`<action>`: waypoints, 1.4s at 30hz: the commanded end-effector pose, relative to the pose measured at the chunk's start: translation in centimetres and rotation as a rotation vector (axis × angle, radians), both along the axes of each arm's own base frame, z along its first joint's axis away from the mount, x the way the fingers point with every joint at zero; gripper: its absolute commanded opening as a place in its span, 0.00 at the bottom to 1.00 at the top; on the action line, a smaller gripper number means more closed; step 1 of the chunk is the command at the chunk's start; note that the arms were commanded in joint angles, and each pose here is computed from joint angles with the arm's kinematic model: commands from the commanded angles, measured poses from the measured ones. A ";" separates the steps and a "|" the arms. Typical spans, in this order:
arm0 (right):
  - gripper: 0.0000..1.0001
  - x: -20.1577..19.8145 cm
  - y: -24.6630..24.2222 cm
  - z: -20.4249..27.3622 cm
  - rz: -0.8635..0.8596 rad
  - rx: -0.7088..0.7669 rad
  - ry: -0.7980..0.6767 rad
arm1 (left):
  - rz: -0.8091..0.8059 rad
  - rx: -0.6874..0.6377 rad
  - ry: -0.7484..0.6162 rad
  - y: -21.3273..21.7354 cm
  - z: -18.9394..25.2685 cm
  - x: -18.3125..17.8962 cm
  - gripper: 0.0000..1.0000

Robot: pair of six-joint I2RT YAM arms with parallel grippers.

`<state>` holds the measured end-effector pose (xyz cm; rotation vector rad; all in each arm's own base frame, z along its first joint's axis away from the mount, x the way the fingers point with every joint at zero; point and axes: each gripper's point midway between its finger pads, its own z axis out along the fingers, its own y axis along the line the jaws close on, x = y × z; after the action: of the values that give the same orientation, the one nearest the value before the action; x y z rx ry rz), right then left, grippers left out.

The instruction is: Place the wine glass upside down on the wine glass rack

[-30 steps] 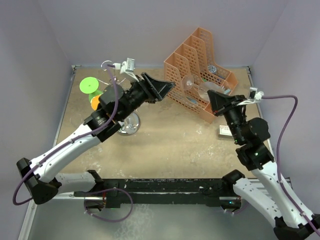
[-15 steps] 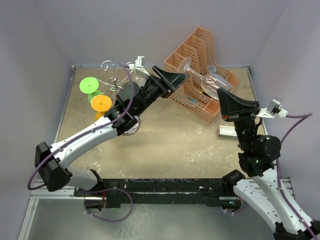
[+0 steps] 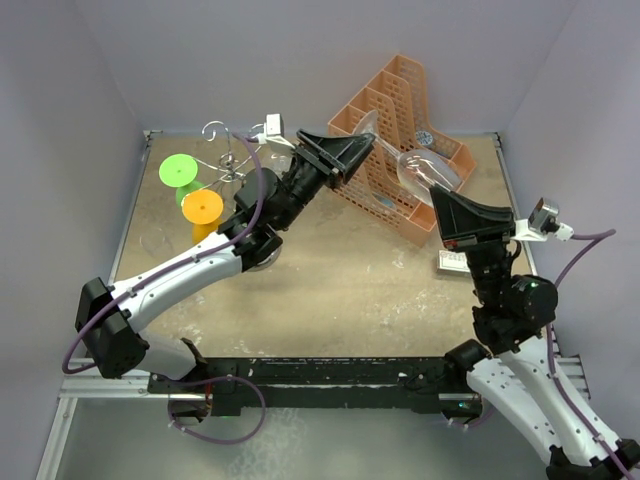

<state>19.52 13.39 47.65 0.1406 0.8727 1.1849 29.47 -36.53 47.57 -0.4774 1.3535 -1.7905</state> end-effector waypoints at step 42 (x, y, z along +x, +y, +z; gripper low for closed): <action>0.11 -2.0 4.2 -0.9 0.226 -0.147 -0.039 | 0.313 0.028 -0.044 4.1 2.5 3.2 0.00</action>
<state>20.39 17.82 43.61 -0.0372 1.0329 1.2672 32.66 -35.77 46.23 -0.5900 1.3399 -1.5857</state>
